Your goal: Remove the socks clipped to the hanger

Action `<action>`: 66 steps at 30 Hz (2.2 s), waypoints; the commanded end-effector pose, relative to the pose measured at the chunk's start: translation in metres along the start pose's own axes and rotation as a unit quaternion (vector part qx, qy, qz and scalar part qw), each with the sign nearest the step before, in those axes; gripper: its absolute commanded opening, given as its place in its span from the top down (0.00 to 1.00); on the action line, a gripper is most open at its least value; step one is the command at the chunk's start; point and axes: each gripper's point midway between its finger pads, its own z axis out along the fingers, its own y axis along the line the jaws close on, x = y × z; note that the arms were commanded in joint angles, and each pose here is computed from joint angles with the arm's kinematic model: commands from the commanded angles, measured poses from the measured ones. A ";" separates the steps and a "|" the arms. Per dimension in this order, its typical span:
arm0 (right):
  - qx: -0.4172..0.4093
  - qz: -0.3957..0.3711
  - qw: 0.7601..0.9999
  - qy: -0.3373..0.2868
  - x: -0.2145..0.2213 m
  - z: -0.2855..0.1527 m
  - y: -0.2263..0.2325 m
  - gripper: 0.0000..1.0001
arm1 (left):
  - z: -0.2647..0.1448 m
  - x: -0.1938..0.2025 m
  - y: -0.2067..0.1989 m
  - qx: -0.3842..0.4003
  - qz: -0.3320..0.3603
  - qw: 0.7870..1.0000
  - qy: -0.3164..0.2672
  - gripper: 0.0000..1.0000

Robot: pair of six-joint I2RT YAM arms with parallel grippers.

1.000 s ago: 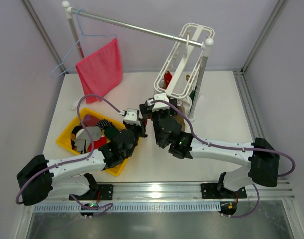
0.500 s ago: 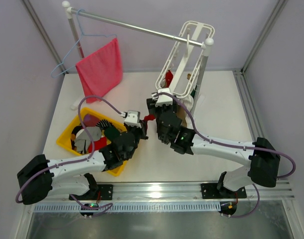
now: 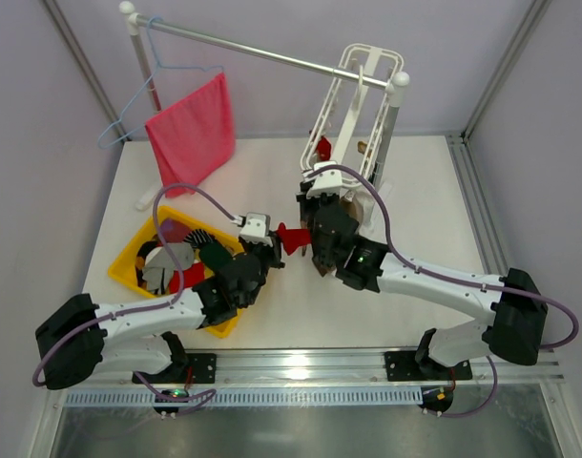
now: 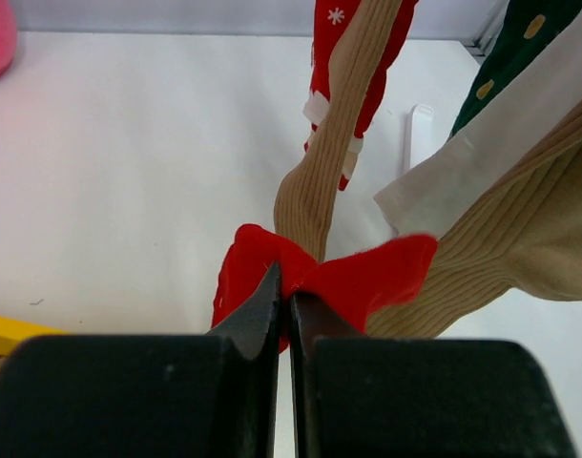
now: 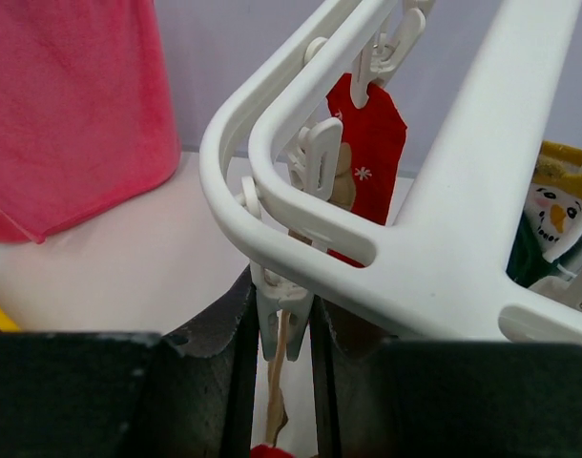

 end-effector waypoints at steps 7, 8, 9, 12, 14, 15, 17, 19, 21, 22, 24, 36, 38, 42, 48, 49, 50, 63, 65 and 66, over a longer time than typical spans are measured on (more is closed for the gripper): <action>-0.016 0.058 0.998 -0.030 -0.034 -0.004 0.000 0.92 | 0.004 -0.006 0.001 -0.015 -0.013 1.000 -0.018 1.00; -0.016 0.058 0.998 -0.030 -0.034 -0.004 0.000 0.91 | 0.004 -0.006 0.001 -0.016 -0.012 1.000 -0.019 1.00; -0.016 0.058 0.998 -0.030 -0.033 -0.004 0.000 0.90 | 0.004 -0.004 0.002 -0.017 -0.010 1.000 -0.017 1.00; -0.026 0.057 0.998 -0.030 -0.034 -0.005 0.002 0.75 | 0.004 -0.006 0.002 -0.021 -0.013 1.000 -0.019 1.00; -0.040 0.056 0.997 -0.030 -0.035 -0.007 0.004 0.61 | 0.005 -0.006 0.005 -0.028 -0.017 0.999 -0.021 1.00; -0.052 0.054 0.997 -0.030 -0.035 -0.008 0.008 0.54 | 0.005 -0.005 0.007 -0.031 -0.015 0.999 -0.021 1.00; -0.064 0.053 0.996 -0.029 -0.036 -0.010 0.010 0.32 | 0.007 -0.004 0.012 -0.038 -0.012 0.999 -0.017 1.00; -0.079 0.044 0.996 -0.029 -0.037 -0.012 0.013 0.23 | 0.009 -0.010 0.021 -0.050 -0.028 0.998 -0.020 1.00; -0.087 0.026 0.995 -0.030 -0.036 -0.012 0.015 0.15 | 0.008 -0.007 0.032 -0.059 -0.036 0.998 -0.007 1.00; -0.084 0.020 0.996 -0.031 -0.036 -0.012 0.013 0.12 | 0.011 -0.009 0.046 -0.079 -0.070 0.994 -0.007 1.00; -0.070 0.012 0.997 -0.033 -0.037 -0.012 0.007 0.09 | 0.012 -0.004 0.082 -0.114 -0.092 0.989 0.012 1.00; -0.068 0.017 0.996 -0.061 -0.049 -0.013 -0.002 0.00 | -0.035 -0.036 0.205 -0.293 -0.126 0.948 -0.022 1.00; -0.066 0.018 0.996 -0.062 -0.049 -0.013 -0.004 0.00 | -0.043 -0.032 0.219 -0.318 -0.118 0.941 -0.017 1.00; -0.064 0.023 0.996 -0.063 -0.046 -0.015 -0.010 0.00 | -0.059 -0.015 0.273 -0.399 -0.121 0.909 -0.007 1.00; -0.069 0.035 0.995 -0.063 -0.043 -0.014 -0.015 0.00 | -0.051 0.009 0.300 -0.414 -0.151 0.897 0.035 1.00; -0.068 0.034 0.995 -0.061 -0.042 -0.013 -0.015 0.00 | -0.047 0.006 0.300 -0.411 -0.152 0.898 0.027 1.00; -0.067 0.034 0.995 -0.061 -0.041 -0.012 -0.016 0.00 | -0.045 0.011 0.302 -0.414 -0.152 0.897 0.034 1.00; -0.066 0.038 0.996 -0.053 -0.033 -0.007 -0.017 0.00 | -0.051 0.024 0.306 -0.430 -0.159 0.888 0.044 0.00; -0.075 0.038 0.995 -0.052 -0.032 -0.008 -0.013 0.00 | -0.053 0.024 0.307 -0.434 -0.158 0.886 0.043 0.00; -0.078 0.040 0.995 -0.054 -0.034 -0.008 -0.012 0.00 | -0.054 0.024 0.307 -0.437 -0.160 0.884 0.041 0.00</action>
